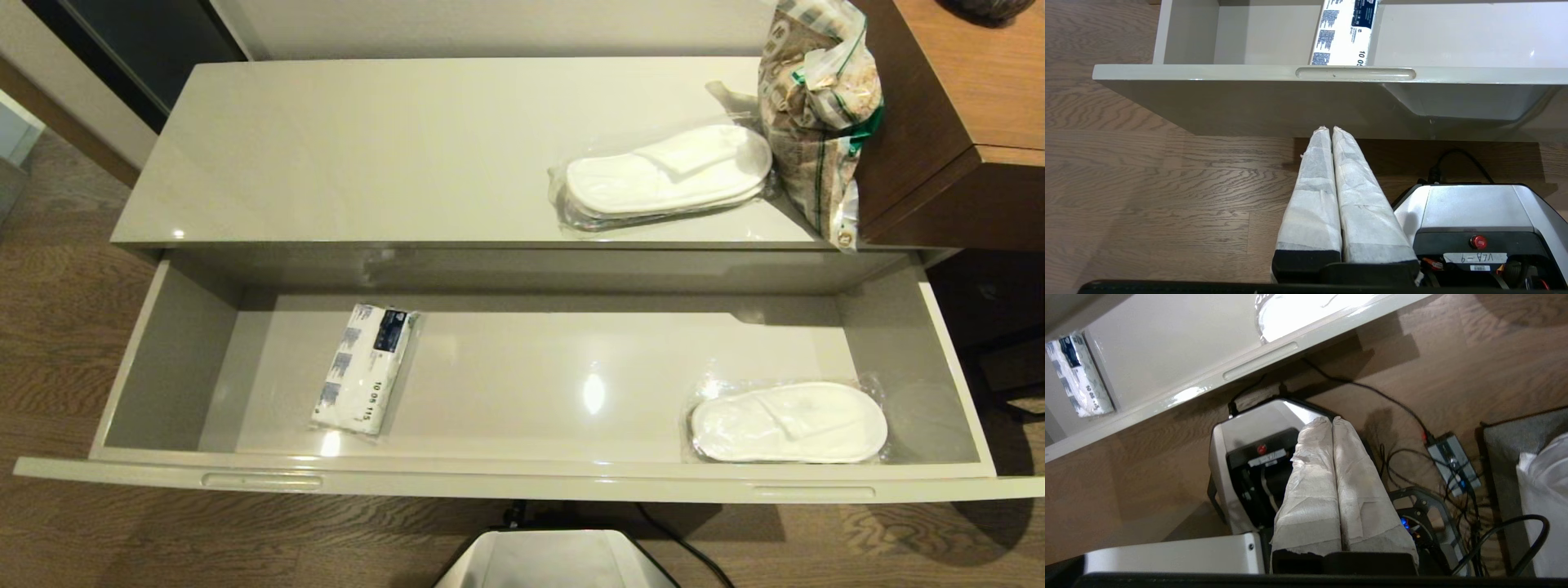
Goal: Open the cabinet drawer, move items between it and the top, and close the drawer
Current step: Pick up the solid drinks on the table
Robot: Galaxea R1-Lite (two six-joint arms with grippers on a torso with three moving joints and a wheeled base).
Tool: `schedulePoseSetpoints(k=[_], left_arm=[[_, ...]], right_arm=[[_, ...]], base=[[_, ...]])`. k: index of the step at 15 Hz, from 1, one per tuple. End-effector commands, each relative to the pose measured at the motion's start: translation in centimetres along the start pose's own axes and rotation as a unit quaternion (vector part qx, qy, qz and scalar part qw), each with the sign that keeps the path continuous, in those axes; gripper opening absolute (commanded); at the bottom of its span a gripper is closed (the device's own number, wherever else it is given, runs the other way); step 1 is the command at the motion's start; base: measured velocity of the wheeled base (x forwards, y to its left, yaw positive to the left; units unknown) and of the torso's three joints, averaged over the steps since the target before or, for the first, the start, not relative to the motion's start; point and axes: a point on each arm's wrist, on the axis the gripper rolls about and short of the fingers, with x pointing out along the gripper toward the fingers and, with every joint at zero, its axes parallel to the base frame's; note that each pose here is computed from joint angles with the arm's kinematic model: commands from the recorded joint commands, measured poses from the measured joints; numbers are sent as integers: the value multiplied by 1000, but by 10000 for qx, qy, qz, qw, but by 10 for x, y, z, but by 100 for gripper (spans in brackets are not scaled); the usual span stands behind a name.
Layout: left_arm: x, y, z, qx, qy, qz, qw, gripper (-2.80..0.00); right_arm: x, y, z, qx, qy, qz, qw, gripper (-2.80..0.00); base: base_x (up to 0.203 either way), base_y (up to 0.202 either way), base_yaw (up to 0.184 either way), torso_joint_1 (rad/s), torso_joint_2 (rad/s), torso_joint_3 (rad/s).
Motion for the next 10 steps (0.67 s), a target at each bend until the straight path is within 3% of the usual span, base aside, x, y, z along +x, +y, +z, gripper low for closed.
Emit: schedulePoseSetpoints(k=[1, 2, 4, 6, 8, 10], left_arm=[[0, 0, 0, 1, 7, 1, 10000, -280], [0, 0, 0, 1, 7, 1, 10000, -280], [0, 0, 0, 1, 7, 1, 10000, -280], [0, 0, 0, 1, 7, 1, 10000, -280], [0, 0, 0, 1, 7, 1, 10000, -280], [0, 0, 0, 1, 7, 1, 10000, -280]], right_arm=[[-4, -13, -19, -99, -156, 71, 9998, -280], [-5, -16, -23, -266, -171, 69, 9995, -280], [-6, -12, -28, -219, -33, -175, 9996, -280], [-12, -16, -45, -337, 157, 255, 9990, -280], [-8, -20, -62, -708, 332, 375, 9962, -280], [-8, -13, -70, -734, 403, 482, 9953, -280]], base=[[0, 0, 0, 0, 0, 0], [0, 0, 0, 0, 0, 0], [0, 0, 0, 0, 0, 0], [0, 0, 0, 0, 0, 0], [0, 0, 0, 0, 0, 0], [0, 0, 0, 0, 0, 0]])
